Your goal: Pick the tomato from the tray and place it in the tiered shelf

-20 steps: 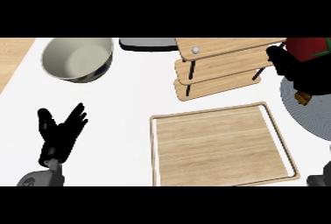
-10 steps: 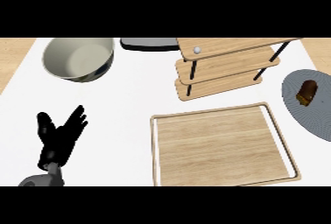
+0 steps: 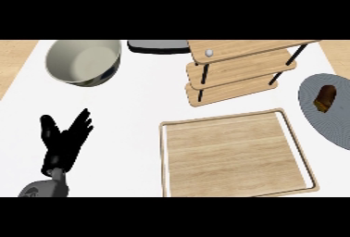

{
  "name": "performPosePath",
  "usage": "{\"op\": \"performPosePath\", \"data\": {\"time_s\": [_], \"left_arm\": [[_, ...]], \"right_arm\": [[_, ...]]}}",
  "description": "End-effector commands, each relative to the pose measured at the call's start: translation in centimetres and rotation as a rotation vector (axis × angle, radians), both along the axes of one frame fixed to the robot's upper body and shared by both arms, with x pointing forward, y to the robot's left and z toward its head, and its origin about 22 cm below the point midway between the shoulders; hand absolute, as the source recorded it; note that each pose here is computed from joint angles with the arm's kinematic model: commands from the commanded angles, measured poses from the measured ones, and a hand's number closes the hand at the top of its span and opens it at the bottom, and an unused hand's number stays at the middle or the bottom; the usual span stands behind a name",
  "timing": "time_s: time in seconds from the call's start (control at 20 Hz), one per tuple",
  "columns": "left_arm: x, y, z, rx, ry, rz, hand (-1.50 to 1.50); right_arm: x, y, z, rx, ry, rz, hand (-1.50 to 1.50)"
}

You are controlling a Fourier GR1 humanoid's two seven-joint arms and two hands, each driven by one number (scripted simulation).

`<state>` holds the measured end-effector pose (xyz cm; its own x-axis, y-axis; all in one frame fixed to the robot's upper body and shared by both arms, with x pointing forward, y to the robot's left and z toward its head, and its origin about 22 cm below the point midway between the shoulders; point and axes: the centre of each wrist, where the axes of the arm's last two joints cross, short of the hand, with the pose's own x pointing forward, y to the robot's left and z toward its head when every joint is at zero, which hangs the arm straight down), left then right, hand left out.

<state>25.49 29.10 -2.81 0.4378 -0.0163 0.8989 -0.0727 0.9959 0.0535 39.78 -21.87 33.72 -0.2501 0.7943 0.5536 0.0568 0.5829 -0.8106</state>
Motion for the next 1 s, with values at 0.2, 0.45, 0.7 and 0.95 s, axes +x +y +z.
{"op": "performPosePath", "data": {"time_s": [0.2, 0.45, 0.7, 0.95], "left_arm": [[0.2, 0.2, 0.3, -0.005, 0.016, 0.009, 0.00], [-1.1, 0.1, -0.6, 0.002, -0.002, -0.028, 0.00], [-0.3, 1.2, 1.3, 0.010, -0.007, -0.011, 0.00], [-0.7, -0.2, -0.8, 0.005, 0.015, -0.005, 0.00]], "right_arm": [[3.0, 2.0, -3.5, -0.026, -0.017, -0.016, 1.50], [4.6, 0.4, -2.4, 0.010, -0.058, -0.004, 1.50], [5.2, 2.0, -3.8, 0.017, -0.060, 0.063, 1.50], [4.7, 0.5, -2.8, -0.073, -0.041, 0.044, 1.50]]}}
